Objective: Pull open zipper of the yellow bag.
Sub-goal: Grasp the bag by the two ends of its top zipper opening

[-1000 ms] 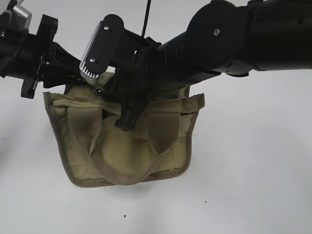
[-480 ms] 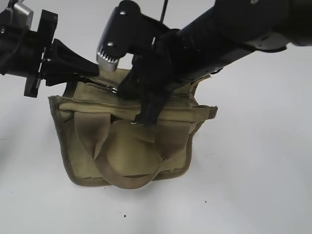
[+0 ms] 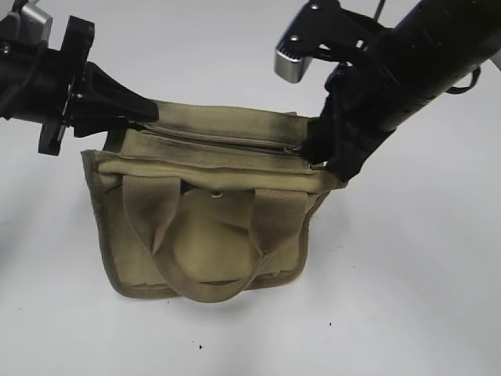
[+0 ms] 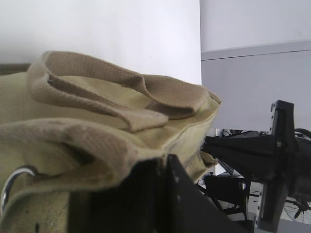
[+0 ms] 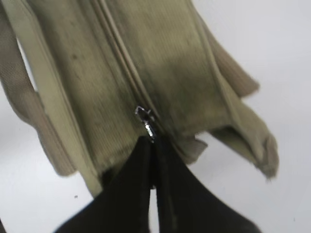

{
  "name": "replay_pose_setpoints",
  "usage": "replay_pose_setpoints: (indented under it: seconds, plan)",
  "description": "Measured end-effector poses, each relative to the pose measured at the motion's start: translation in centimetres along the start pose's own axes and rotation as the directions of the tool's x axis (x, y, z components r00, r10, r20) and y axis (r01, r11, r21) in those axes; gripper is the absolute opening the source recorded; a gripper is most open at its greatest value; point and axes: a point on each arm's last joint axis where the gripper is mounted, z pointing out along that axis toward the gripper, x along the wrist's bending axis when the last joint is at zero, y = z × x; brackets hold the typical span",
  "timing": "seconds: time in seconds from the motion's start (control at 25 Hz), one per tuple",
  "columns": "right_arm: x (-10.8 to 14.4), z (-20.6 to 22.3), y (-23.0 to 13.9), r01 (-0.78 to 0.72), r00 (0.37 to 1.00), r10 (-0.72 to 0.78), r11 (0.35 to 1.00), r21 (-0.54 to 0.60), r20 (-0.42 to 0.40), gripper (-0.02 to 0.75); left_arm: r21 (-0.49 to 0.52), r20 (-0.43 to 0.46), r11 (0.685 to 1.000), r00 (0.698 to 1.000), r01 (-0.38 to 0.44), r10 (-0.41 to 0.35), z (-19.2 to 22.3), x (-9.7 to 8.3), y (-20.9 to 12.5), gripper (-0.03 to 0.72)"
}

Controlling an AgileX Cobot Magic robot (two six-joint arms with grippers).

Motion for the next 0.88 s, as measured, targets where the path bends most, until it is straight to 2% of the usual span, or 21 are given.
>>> replay_pose_setpoints:
  seconds: [0.2, 0.36, 0.44, 0.48, 0.56, 0.72, 0.8, 0.88]
  plan:
    - [-1.3, -0.7, -2.6, -0.151, 0.988, 0.153, 0.982, 0.112, -0.007, 0.002, -0.002, -0.005, 1.000, 1.000, -0.002, 0.002, 0.0, 0.0, 0.0, 0.004]
    - [-1.3, -0.8, -3.0, -0.244, 0.968, 0.249, 0.960, 0.135, -0.020, 0.002, -0.004, -0.008, 1.000, 1.000, -0.003, 0.003, 0.0, 0.1, 0.0, 0.004]
    - [-1.2, -0.8, -2.9, -0.320, 0.945, 0.326, 0.938, 0.131, -0.032, 0.031, -0.003, -0.010, 1.000, 1.000, -0.005, 0.005, 0.0, 0.1, 0.0, 0.007]
    - [-1.0, -0.8, -2.8, -0.356, 0.930, 0.364, 0.925, 0.133, -0.043, 0.064, 0.000, -0.010, 1.000, 1.000, -0.006, 0.006, 0.0, 0.1, 0.0, 0.016]
    - [-0.8, -1.1, -2.8, -0.452, 0.886, 0.461, 0.881, 0.141, -0.045, 0.190, 0.014, -0.004, 1.000, 1.000, -0.008, 0.008, 0.0, 0.1, -0.1, 0.061]
    - [-0.2, -3.0, -3.0, -0.597, 0.795, 0.606, 0.785, 0.168, -0.004, 0.458, 0.061, -0.006, 0.997, 0.999, -0.041, 0.041, -0.3, -0.2, -0.7, 0.266]
    - [0.4, -4.2, -3.5, -0.639, 0.763, 0.645, 0.747, 0.185, 0.029, 0.517, 0.069, -0.032, 0.993, 0.995, -0.096, 0.099, -1.0, -0.7, -1.1, 0.356]
    - [1.4, -5.3, -4.4, -0.670, 0.737, 0.672, 0.715, 0.201, 0.070, 0.541, 0.068, -0.068, 0.981, 0.980, -0.184, 0.189, -2.3, -1.6, -1.8, 0.391]
